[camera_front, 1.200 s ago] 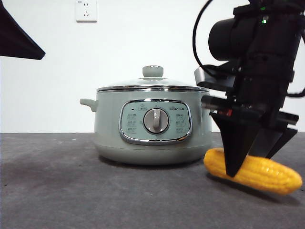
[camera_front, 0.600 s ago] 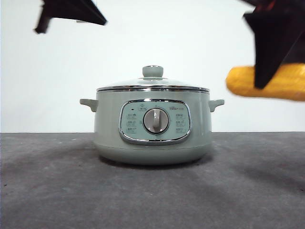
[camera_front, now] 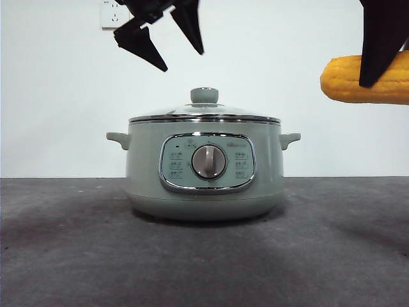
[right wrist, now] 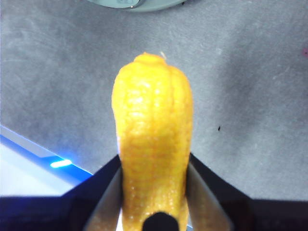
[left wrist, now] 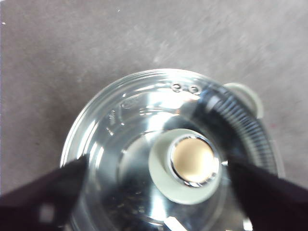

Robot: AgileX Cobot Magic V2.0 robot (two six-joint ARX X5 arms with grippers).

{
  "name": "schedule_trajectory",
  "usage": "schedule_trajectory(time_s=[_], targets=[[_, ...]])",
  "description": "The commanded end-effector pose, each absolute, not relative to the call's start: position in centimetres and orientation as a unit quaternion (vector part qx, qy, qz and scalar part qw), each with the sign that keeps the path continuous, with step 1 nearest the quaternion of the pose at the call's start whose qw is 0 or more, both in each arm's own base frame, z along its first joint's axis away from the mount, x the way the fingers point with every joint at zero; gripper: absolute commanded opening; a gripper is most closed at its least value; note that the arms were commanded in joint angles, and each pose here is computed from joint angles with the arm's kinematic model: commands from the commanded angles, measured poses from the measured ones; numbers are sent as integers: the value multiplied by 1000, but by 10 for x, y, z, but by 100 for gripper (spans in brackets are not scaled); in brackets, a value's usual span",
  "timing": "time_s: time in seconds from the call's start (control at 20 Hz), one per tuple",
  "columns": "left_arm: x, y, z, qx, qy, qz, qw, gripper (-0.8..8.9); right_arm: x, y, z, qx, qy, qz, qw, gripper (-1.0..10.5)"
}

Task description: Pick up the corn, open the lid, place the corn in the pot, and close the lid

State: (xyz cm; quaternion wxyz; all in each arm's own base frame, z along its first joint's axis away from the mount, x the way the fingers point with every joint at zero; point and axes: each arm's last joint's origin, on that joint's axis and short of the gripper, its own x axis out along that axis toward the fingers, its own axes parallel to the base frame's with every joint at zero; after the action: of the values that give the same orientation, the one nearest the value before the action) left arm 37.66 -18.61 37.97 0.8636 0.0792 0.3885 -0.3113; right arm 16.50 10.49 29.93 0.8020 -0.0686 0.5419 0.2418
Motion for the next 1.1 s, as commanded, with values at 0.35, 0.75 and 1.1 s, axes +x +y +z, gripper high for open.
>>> schedule_trajectory(time_s=[0.35,0.75,1.1], targets=[[374,-224,351,151,415,-306,843,657,166,106,301,-61,539,240,805,-16],[376,-231,338,153,436,-296,836,656,165,106,301,-53,542,235,805,-16],[381,-237,325,151,451,-297,828,463,165,105,301,-52,543,234,805,-16]])
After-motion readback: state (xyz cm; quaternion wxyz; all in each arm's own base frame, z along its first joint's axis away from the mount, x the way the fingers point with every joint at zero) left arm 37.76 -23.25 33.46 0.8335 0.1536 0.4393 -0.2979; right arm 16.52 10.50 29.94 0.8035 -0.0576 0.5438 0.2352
